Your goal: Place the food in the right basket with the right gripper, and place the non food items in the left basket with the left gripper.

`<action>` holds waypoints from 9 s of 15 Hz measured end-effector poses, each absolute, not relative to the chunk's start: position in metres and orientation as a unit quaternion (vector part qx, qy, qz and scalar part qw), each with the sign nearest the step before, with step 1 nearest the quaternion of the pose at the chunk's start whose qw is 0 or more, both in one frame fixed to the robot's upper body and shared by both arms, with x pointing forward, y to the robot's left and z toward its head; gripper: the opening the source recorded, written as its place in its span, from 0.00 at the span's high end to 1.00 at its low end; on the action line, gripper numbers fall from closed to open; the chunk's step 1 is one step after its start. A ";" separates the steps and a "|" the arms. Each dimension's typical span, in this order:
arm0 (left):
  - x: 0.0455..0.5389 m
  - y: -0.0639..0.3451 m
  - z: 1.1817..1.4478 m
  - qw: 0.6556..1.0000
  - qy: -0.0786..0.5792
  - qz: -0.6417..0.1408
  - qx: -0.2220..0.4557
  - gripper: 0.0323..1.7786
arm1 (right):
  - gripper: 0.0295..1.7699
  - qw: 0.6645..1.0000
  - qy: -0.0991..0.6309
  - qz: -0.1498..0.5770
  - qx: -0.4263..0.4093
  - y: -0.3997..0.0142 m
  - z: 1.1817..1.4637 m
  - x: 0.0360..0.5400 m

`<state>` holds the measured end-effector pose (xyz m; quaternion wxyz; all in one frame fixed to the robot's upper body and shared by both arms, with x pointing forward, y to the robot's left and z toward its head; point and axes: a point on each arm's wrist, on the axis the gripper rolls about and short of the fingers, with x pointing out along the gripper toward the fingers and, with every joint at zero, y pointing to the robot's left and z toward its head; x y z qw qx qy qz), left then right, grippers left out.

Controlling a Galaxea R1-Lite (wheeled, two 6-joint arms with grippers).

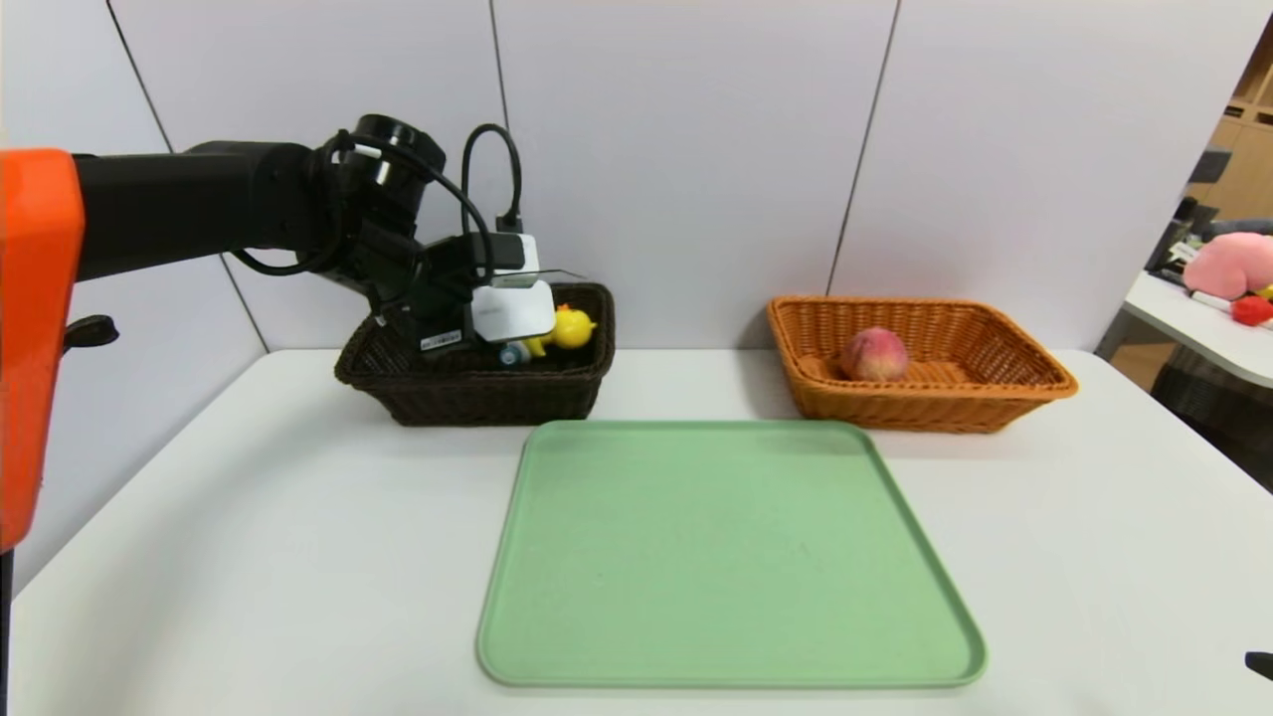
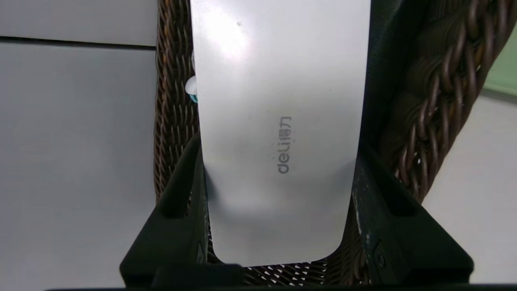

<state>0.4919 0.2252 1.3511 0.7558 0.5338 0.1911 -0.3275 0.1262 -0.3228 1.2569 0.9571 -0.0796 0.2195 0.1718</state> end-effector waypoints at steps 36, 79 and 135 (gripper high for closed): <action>0.385 0.241 1.444 0.818 0.181 -0.326 0.437 0.06 | 0.04 0.962 0.192 0.170 -0.091 -0.322 1.271 0.128; 0.066 0.337 1.323 0.981 0.151 -0.032 0.113 0.05 | 0.04 0.989 0.106 -0.023 -0.097 -0.339 1.275 0.079; 0.069 0.333 1.185 0.999 -0.013 0.009 0.050 0.05 | 0.04 0.995 -0.010 0.016 -0.095 -0.336 1.184 0.069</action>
